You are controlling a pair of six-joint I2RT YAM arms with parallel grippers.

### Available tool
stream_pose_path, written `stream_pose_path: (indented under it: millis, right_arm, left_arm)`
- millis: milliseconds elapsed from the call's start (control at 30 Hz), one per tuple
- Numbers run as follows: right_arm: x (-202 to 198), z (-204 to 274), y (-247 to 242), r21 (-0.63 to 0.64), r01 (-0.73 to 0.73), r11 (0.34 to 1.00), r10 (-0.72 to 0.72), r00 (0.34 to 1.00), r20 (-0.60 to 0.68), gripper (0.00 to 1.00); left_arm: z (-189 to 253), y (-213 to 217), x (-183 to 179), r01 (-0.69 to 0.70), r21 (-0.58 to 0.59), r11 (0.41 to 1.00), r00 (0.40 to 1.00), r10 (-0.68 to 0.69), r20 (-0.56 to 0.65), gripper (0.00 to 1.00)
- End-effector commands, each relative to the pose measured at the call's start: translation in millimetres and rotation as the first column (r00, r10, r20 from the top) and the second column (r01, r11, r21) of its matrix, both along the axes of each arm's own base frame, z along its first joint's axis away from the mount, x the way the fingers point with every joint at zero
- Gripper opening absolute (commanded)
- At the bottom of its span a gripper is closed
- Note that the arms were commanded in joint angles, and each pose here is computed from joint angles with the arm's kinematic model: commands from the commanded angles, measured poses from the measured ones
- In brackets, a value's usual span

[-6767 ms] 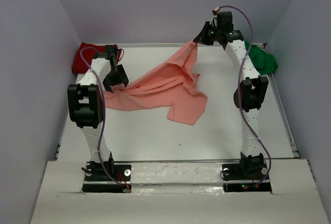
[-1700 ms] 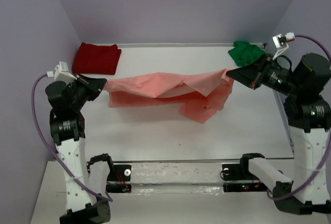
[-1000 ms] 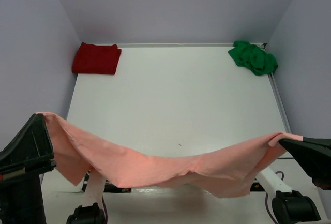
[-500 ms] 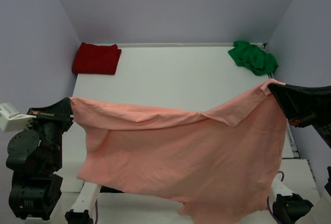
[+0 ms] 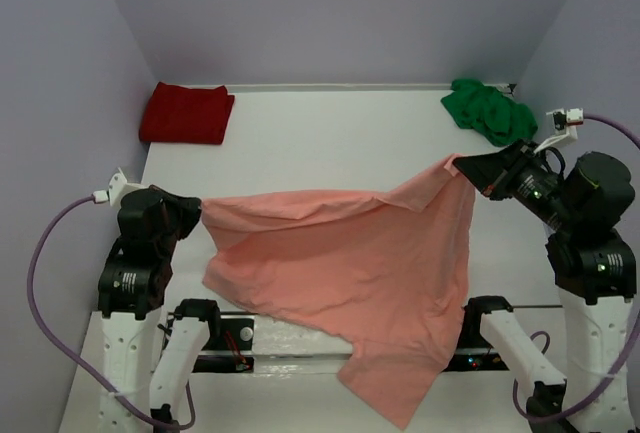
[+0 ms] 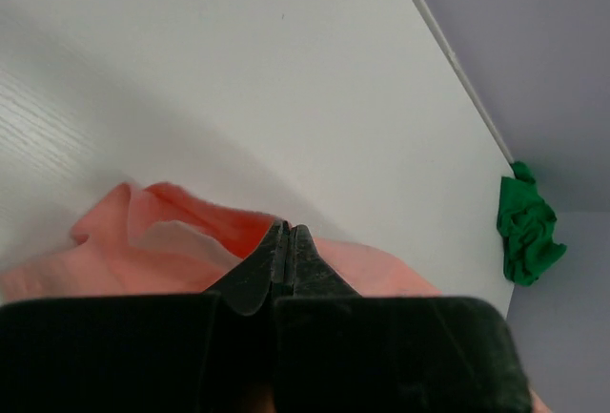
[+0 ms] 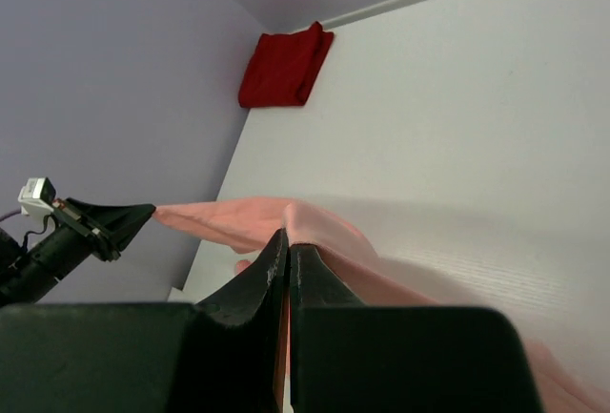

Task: Fold and stack the t-shirts
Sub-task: Flatten out the tshirt

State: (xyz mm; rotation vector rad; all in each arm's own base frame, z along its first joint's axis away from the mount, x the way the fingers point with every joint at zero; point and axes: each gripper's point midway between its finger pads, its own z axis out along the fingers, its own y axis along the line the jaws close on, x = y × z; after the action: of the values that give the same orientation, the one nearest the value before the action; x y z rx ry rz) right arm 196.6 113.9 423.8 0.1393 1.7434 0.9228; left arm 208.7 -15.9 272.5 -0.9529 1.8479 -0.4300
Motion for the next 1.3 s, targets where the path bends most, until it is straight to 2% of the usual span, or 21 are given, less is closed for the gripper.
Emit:
stream_pose_path:
  millis: [0,300,400,567,700,900,1000,1267]
  right_arm:
    - [32.3,8.8,7.8,-0.007,-0.042,0.999,0.043,0.994,0.105,0.0]
    - [104.8,-14.6,9.4,-0.053,-0.039,0.998,0.042,0.997,0.068,0.0]
    - [137.0,-30.4,11.5,-0.061,-0.046,0.997,0.048,0.998,0.027,0.0]
    - [174.6,-47.8,15.1,-0.061,-0.059,0.996,0.059,0.998,-0.003,0.0]
    - [203.4,-61.6,18.9,-0.061,-0.077,0.995,0.076,0.997,-0.021,0.0]
    - [250.3,-98.7,23.0,-0.079,-0.104,0.991,0.096,0.991,-0.095,0.0]
    - [268.8,-107.2,24.5,-0.087,-0.113,0.99,0.104,0.989,-0.106,0.0]
    - [331.3,-165.4,23.7,-0.1,-0.099,0.99,0.078,0.978,-0.196,0.0]
  left_arm:
    - [0.4,-5.3,27.5,0.022,-0.004,1.0,0.998,-0.022,0.061,0.0]
    - [-27.9,-3.7,70.8,0.027,0.044,0.999,0.999,-0.028,0.016,0.0]
    - [-38.7,-4.8,94.9,0.036,0.058,0.998,0.999,-0.035,-0.019,0.0]
    - [-32.9,-3.7,134.0,0.043,0.098,0.994,0.999,-0.041,-0.015,0.0]
    - [-50.1,1.1,161.4,0.037,0.115,0.993,0.997,-0.029,-0.072,0.0]
    - [-70.8,9.1,189.4,0.046,0.113,0.992,0.993,-0.033,-0.111,0.0]
    - [-76.8,25.1,204.1,0.036,0.119,0.992,0.992,-0.021,-0.128,0.0]
    - [-99.3,49.3,229.5,0.044,0.15,0.988,0.98,-0.013,-0.2,0.0]
